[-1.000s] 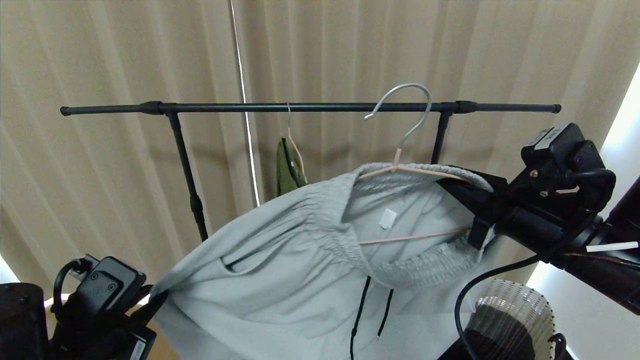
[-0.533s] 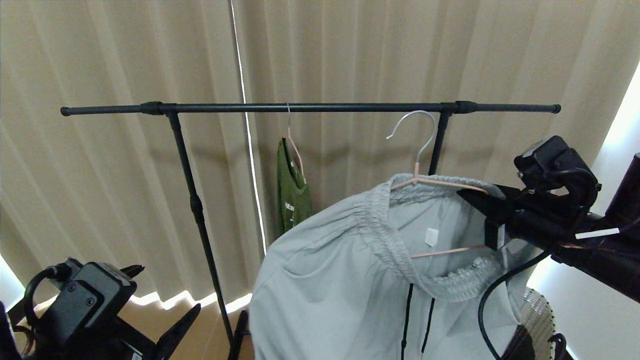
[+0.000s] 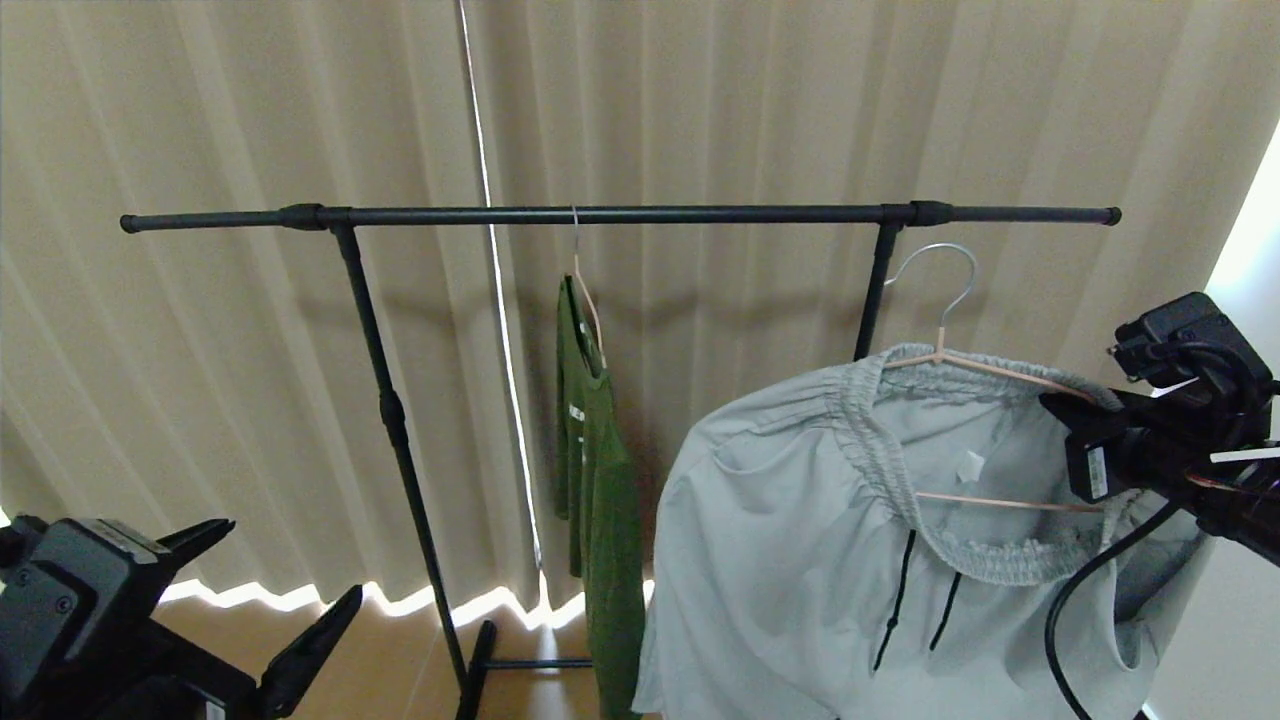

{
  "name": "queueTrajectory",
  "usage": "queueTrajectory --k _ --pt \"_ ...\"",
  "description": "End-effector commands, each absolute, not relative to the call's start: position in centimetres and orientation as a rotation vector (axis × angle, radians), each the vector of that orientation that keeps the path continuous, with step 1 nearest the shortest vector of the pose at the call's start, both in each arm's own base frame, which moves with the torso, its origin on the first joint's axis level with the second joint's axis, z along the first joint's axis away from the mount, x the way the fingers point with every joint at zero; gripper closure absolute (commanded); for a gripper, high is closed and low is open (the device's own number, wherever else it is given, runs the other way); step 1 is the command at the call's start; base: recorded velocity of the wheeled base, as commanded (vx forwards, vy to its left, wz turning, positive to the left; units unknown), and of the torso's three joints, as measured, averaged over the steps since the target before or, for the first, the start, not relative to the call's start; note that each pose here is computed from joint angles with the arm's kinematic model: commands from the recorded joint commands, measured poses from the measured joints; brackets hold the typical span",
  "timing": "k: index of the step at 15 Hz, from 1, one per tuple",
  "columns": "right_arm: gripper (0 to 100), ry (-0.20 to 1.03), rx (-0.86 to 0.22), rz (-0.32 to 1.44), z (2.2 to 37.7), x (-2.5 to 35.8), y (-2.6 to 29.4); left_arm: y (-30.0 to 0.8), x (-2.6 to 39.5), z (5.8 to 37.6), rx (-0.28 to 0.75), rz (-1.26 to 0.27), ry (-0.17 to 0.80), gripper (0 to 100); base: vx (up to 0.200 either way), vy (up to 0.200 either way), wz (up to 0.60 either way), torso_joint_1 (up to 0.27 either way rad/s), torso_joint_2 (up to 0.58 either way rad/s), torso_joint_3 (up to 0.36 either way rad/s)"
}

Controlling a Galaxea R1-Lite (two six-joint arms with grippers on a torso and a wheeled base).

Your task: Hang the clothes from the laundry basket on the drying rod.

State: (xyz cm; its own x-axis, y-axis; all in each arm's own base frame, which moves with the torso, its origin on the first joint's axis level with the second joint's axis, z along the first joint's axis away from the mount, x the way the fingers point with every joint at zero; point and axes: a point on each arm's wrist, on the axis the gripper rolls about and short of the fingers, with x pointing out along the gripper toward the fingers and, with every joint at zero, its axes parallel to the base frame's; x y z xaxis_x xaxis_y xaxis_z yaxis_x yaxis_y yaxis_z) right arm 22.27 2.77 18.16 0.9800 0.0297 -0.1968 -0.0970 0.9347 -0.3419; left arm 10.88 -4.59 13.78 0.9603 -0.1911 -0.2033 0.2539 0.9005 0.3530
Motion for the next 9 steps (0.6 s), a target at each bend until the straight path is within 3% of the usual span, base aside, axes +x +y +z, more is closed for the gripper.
queueTrajectory --k 1,5,9 --pt "100 0.199 -0.358 0.054 17.9 22.0 2.5 -3.9 9.7 14.4 0.319 -0.203 0.107 0 0.0 0.0 0.0 0.0 0.0 0.0" --pt "100 0.152 -0.348 0.019 17.1 21.1 1.7 -2.3 7.4 14.1 0.267 -0.14 0.039 0 0.0 0.0 0.0 0.0 0.0 0.0" --pt "100 0.162 -0.349 0.018 16.3 21.6 1.7 -2.0 7.0 13.4 0.281 -0.128 0.08 0 0.0 0.0 0.0 0.0 0.0 0.0"
